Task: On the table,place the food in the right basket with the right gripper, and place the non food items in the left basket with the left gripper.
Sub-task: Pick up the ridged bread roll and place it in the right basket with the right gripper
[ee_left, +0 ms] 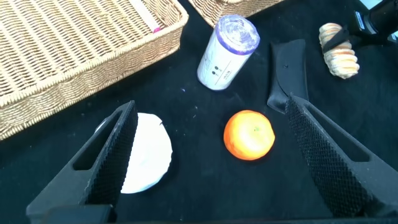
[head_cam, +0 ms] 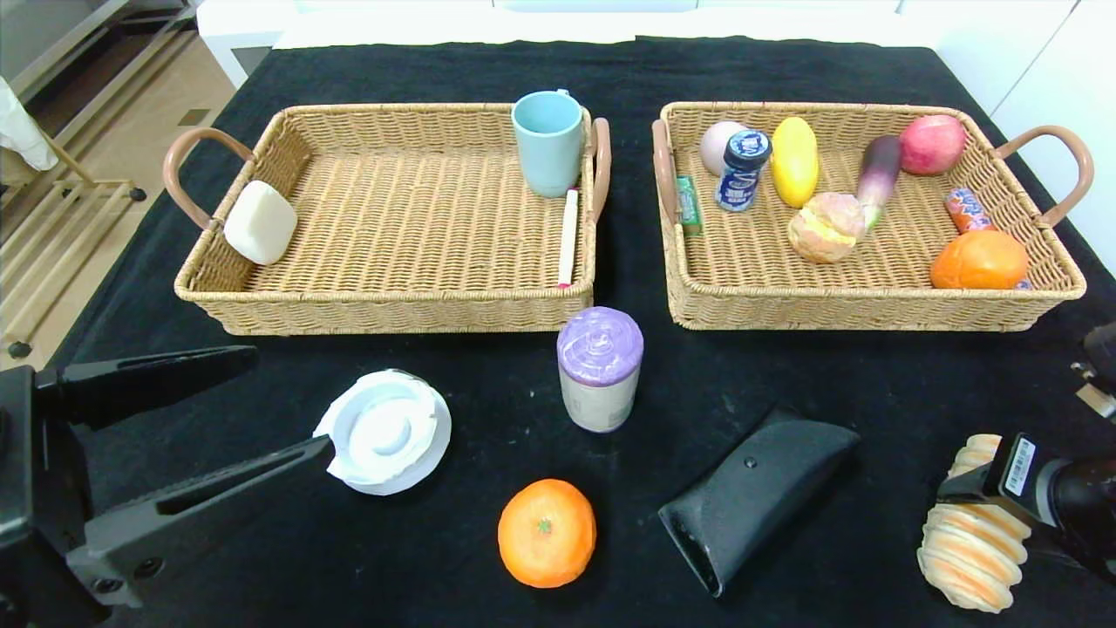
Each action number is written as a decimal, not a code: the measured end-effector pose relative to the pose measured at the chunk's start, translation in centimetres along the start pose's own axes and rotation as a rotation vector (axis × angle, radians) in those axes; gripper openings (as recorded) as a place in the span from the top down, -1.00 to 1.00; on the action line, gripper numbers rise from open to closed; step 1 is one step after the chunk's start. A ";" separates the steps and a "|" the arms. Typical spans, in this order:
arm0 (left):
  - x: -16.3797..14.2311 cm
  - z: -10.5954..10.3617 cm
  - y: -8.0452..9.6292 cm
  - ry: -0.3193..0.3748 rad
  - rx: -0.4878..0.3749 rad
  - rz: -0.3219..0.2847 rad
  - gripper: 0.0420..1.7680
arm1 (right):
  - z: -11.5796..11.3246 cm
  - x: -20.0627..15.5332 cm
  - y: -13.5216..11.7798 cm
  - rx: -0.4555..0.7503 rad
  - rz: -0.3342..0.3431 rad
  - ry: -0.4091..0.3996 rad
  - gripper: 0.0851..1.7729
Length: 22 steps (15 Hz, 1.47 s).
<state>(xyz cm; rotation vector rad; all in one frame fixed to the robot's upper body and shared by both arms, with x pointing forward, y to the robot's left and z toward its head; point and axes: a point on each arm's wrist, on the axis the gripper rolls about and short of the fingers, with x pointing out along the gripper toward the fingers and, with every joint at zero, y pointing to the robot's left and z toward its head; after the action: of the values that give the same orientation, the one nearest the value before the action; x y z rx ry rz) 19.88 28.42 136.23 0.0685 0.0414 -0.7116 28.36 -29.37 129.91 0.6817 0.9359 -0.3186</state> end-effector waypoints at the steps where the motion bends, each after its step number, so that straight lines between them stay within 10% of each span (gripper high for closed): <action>1: 0.0 0.0 0.0 -0.001 0.001 0.000 -0.94 | 0.0 0.1 0.1 0.000 0.003 -0.002 0.07; 4: 0.0 0.0 0.0 -0.001 0.001 0.000 -0.94 | 0.0 0.4 0.2 -0.001 0.003 -0.001 0.57; 22: 0.1 -0.3 0.0 0.009 0.007 -0.001 -0.94 | -0.6 -3.8 0.1 -0.112 0.092 -0.045 0.66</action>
<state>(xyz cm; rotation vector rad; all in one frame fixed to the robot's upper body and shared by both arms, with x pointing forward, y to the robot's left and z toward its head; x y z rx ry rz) 19.95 28.39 135.95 0.0782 0.0472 -0.7126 25.89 -29.01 132.81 0.6102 0.8704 -0.1973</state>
